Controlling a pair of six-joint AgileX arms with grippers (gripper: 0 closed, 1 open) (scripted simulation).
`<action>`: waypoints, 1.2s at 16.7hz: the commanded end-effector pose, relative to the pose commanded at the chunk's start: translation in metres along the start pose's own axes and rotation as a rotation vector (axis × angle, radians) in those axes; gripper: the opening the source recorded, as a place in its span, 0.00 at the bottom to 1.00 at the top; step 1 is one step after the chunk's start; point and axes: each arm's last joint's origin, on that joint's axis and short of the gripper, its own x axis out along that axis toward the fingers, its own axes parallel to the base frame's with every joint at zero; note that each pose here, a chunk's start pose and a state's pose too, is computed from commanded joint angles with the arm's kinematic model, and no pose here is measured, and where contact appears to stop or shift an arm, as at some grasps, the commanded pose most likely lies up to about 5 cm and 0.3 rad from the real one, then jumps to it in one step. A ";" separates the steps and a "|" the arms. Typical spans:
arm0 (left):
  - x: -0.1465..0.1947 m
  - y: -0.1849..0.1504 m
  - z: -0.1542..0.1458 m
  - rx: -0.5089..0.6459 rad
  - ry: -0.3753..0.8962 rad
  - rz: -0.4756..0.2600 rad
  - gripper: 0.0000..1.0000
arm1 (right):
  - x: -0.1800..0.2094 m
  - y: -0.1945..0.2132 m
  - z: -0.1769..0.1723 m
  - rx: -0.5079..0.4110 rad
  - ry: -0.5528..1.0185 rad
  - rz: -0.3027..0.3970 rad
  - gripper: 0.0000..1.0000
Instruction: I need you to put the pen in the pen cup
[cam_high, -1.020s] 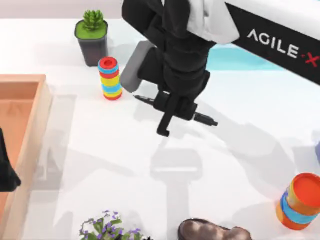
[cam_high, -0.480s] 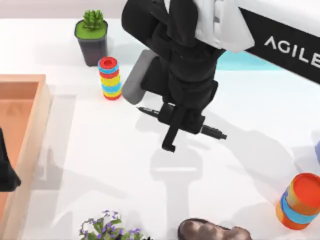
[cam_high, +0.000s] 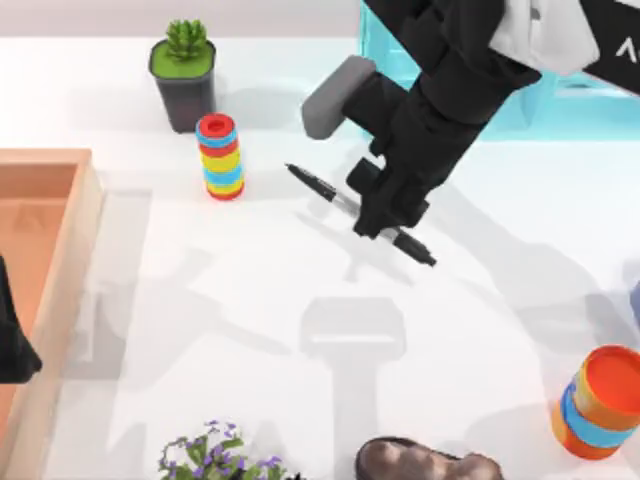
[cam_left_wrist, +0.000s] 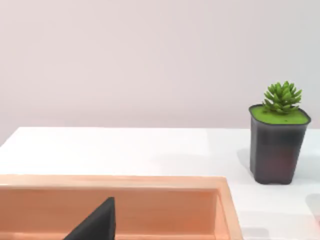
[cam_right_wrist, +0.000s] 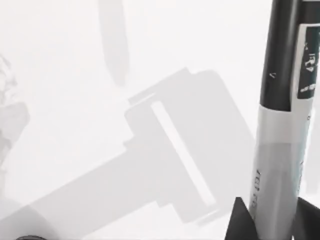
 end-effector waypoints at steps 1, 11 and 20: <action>0.000 0.000 0.000 0.000 0.000 0.000 1.00 | -0.003 -0.017 -0.007 0.024 -0.085 0.047 0.00; 0.000 0.000 0.000 0.000 0.000 0.000 1.00 | -0.056 -0.153 -0.177 -0.017 -0.972 0.215 0.00; 0.000 0.000 0.000 0.000 0.000 0.000 1.00 | -0.074 -0.140 -0.340 -0.112 -1.268 -0.013 0.00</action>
